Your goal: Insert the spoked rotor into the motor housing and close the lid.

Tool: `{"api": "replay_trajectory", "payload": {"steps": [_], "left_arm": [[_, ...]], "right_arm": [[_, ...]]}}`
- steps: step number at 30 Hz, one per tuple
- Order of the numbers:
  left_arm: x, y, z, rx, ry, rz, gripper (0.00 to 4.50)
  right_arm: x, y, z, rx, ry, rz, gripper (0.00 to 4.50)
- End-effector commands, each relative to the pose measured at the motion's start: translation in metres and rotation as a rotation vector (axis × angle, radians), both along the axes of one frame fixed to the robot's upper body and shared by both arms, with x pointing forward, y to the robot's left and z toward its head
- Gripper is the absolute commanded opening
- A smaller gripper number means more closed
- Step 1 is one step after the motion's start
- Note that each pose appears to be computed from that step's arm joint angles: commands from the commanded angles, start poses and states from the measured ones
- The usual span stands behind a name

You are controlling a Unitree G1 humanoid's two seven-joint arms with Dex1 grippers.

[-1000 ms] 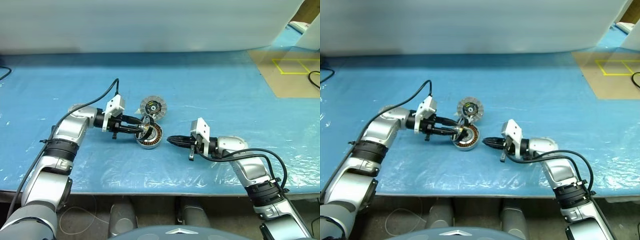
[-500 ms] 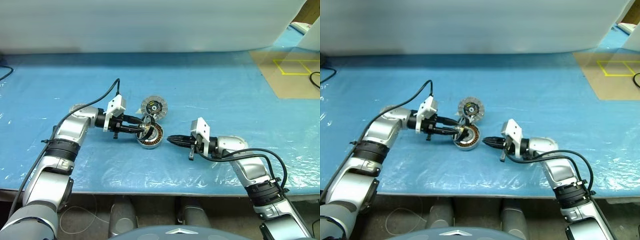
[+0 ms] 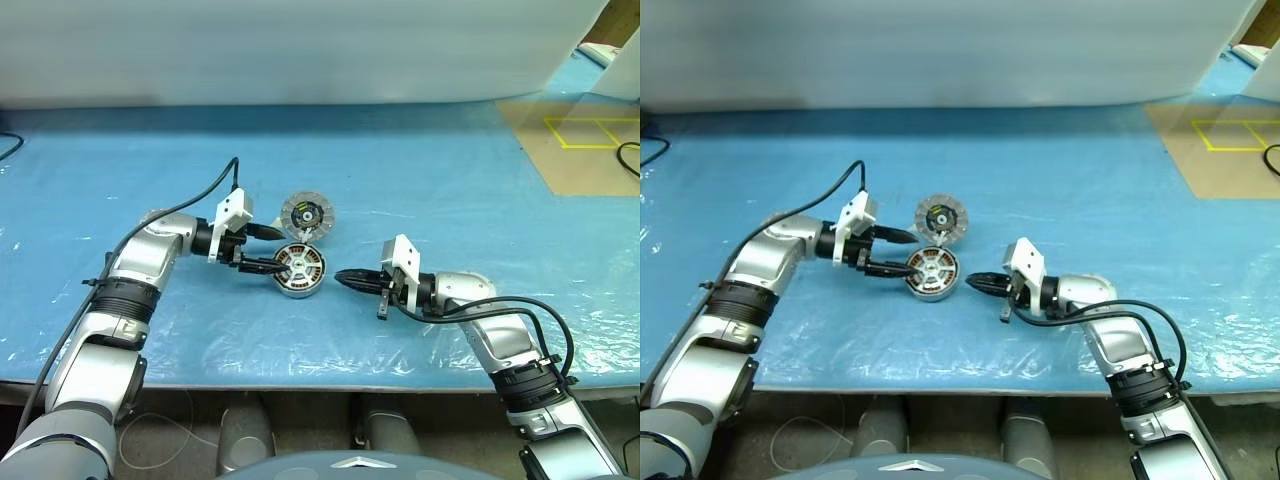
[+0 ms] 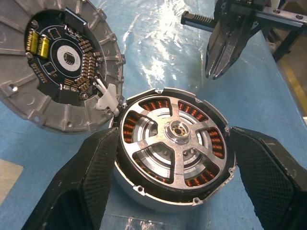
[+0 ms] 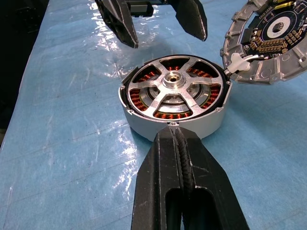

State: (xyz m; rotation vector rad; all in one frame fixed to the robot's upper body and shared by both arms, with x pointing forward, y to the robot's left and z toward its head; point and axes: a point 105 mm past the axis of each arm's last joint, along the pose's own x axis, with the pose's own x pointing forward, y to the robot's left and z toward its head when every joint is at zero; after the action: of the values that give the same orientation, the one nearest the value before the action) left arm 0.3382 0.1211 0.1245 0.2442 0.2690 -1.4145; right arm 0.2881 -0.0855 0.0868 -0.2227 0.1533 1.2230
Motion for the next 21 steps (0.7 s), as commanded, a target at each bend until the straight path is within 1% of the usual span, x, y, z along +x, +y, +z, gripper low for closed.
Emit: {"api": "replay_trajectory", "payload": {"steps": [1,7,10,11,13,15,21], "left_arm": [[0.000,-0.005,0.021,-0.061,-0.030,-0.003,3.32],[-0.003,-0.012,0.018,-0.088,-0.005,-0.016,1.33],[0.001,-0.016,0.013,-0.080,-0.033,0.013,0.21],[0.004,-0.017,0.012,-0.074,-0.057,0.032,0.01],[0.006,-0.020,0.009,-0.059,-0.087,0.044,0.01],[0.004,-0.025,0.004,-0.052,-0.072,0.035,0.01],[-0.008,-0.036,-0.029,0.034,-0.041,0.028,0.01]], "right_arm": [[0.003,0.001,0.009,0.011,-0.044,0.008,0.00],[0.003,0.001,0.010,0.010,-0.048,0.007,0.00],[0.003,0.001,0.010,0.011,-0.050,0.003,0.00],[0.003,0.001,0.011,0.011,-0.050,0.002,0.00],[0.003,0.001,0.011,0.011,-0.051,0.002,0.00],[0.003,0.001,0.011,0.012,-0.051,0.002,0.00],[0.003,0.004,0.012,0.016,-0.055,0.008,0.00]]}}
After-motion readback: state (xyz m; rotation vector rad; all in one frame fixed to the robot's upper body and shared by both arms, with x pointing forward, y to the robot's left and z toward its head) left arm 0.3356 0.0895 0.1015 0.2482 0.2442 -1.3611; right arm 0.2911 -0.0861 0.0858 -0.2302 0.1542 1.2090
